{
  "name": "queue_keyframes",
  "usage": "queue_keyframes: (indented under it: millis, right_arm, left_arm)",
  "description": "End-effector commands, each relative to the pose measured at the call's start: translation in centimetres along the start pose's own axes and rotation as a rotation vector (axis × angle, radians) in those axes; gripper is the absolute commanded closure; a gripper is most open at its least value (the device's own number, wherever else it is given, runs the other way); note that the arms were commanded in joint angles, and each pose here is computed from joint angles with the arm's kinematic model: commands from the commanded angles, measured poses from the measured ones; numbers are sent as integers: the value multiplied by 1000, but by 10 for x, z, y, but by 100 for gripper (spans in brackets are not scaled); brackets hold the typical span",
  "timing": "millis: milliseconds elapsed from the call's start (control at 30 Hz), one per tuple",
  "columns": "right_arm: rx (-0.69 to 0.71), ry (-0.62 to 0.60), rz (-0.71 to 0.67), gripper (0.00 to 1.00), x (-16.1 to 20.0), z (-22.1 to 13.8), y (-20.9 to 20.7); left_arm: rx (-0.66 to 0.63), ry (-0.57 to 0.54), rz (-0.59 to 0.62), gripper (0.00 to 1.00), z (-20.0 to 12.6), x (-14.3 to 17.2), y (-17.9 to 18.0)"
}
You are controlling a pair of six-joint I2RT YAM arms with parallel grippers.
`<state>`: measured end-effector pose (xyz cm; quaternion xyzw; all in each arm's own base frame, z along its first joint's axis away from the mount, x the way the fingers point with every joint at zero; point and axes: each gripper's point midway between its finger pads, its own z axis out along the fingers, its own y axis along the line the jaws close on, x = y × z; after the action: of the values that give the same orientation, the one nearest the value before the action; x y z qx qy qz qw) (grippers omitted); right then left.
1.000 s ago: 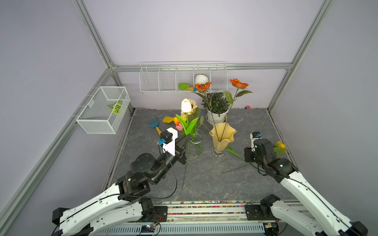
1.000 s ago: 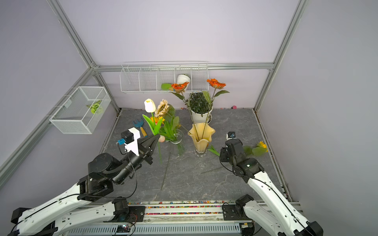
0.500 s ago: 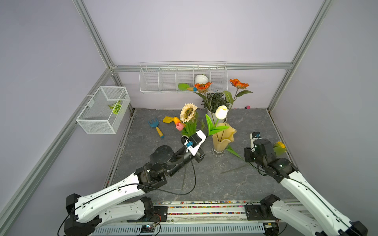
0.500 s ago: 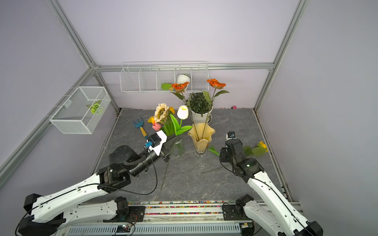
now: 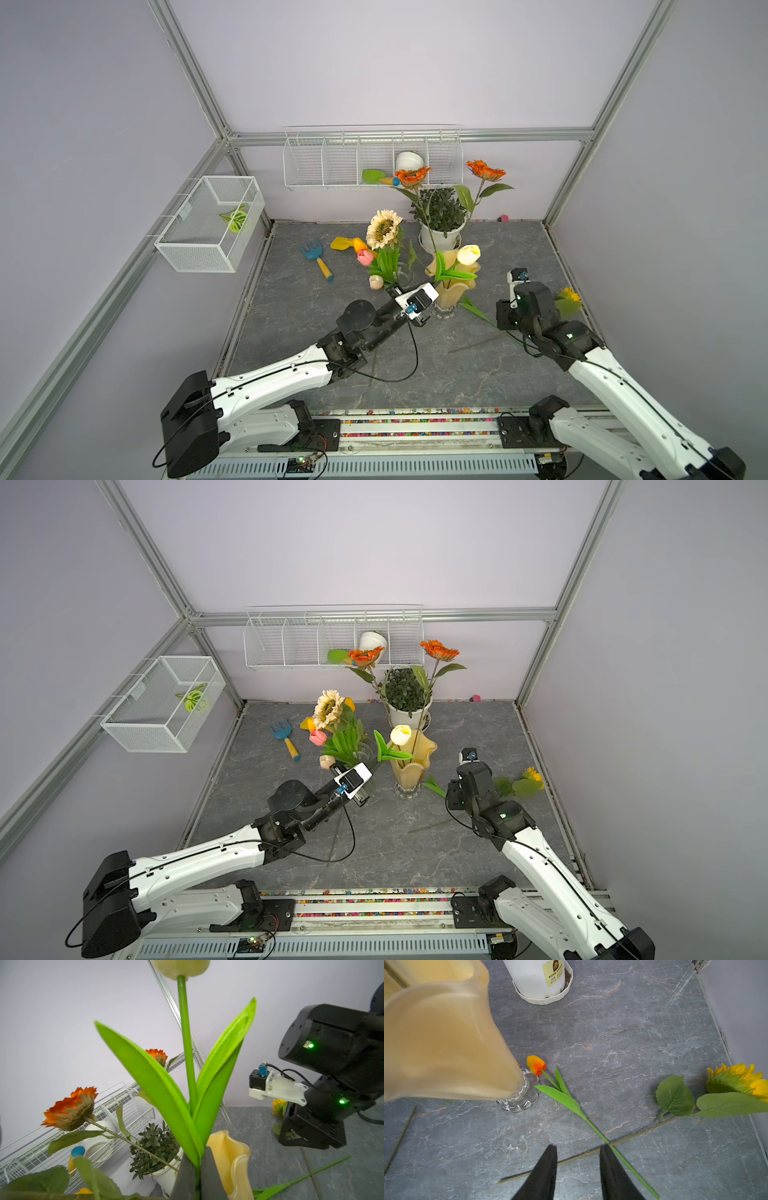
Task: Arrange the flowers in different vases according to their variety
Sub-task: Insert the flower into the vase.
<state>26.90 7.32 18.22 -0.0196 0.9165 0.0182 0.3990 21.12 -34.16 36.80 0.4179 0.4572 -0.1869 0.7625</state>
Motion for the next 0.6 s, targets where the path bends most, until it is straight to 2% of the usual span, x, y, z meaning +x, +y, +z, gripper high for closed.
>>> queue_keyframes:
  millis: [0, 200, 333, 567]
  right_arm:
    - [18, 28, -17, 60, 7, 4, -4]
    - [17, 35, -17, 60, 8, 7, -4]
    - [18, 41, -15, 60, 10, 8, -4]
    - [19, 52, -15, 60, 12, 11, -4]
  left_arm:
    - [-1, -133, -9, 100, 1, -26, 11]
    - [69, -150, 25, 100, 17, -17, 5]
    - [55, -165, 36, 100, 22, -6, 5]
    - [-52, -222, 100, 100, 26, 5, 14]
